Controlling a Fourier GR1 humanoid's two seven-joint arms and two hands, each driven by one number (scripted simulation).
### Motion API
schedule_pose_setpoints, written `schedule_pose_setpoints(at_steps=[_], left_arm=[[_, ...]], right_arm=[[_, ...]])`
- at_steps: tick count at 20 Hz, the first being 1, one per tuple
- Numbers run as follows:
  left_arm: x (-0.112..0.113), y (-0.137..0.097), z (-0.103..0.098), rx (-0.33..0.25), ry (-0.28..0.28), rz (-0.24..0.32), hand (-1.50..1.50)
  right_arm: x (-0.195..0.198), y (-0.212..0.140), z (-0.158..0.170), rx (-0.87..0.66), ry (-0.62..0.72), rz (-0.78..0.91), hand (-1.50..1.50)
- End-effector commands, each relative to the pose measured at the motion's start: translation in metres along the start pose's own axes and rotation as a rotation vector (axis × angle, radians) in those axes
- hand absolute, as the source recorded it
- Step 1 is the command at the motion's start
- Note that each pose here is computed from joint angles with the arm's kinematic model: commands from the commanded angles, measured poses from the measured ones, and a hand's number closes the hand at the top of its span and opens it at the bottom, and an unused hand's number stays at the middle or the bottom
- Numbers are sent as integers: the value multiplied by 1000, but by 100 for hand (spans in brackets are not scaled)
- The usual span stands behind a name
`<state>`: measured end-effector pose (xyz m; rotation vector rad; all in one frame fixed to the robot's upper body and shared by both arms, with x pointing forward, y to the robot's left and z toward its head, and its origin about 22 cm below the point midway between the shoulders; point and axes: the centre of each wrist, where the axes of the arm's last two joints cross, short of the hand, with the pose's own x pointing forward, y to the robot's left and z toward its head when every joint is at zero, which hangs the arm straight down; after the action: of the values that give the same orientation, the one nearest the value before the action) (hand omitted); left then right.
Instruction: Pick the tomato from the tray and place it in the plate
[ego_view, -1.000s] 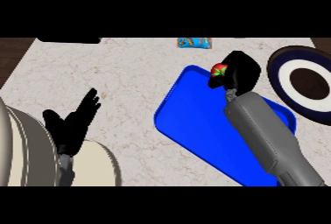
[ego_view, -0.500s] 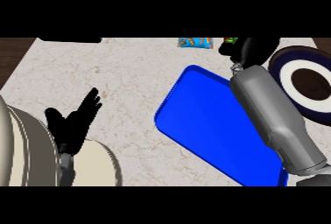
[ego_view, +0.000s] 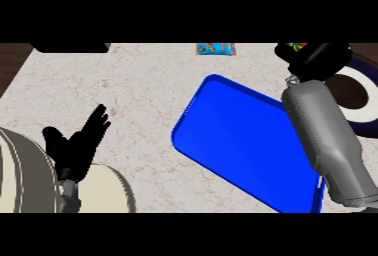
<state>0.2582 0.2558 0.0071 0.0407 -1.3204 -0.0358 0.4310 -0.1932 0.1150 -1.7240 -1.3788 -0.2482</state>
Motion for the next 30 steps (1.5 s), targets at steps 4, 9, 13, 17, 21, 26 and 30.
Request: schedule_pose_setpoints(at_steps=[4,9,13,17,21,26,30], left_arm=[[-37,-8,11,-9,130,38,0],[-38,-8,5,-15,111,41,0],[-28,-21,9,-19,114,35,0],[-30,-16,-1,-36,114,39,0],[-39,-15,14,-27,122,46,0],[-36,-28,11,-44,104,54,0],[-30,-20,6,-56,107,38,0]], right_arm=[[-65,2,-31,-221,211,-53,150],[-113,-1,-57,-330,259,-27,150],[-161,-3,-53,-358,272,7,150],[-168,-3,-71,-376,298,20,150],[-184,-14,-98,-422,290,37,150],[-196,5,-55,-119,527,228,-150],[-184,2,-66,-118,508,138,-150]])
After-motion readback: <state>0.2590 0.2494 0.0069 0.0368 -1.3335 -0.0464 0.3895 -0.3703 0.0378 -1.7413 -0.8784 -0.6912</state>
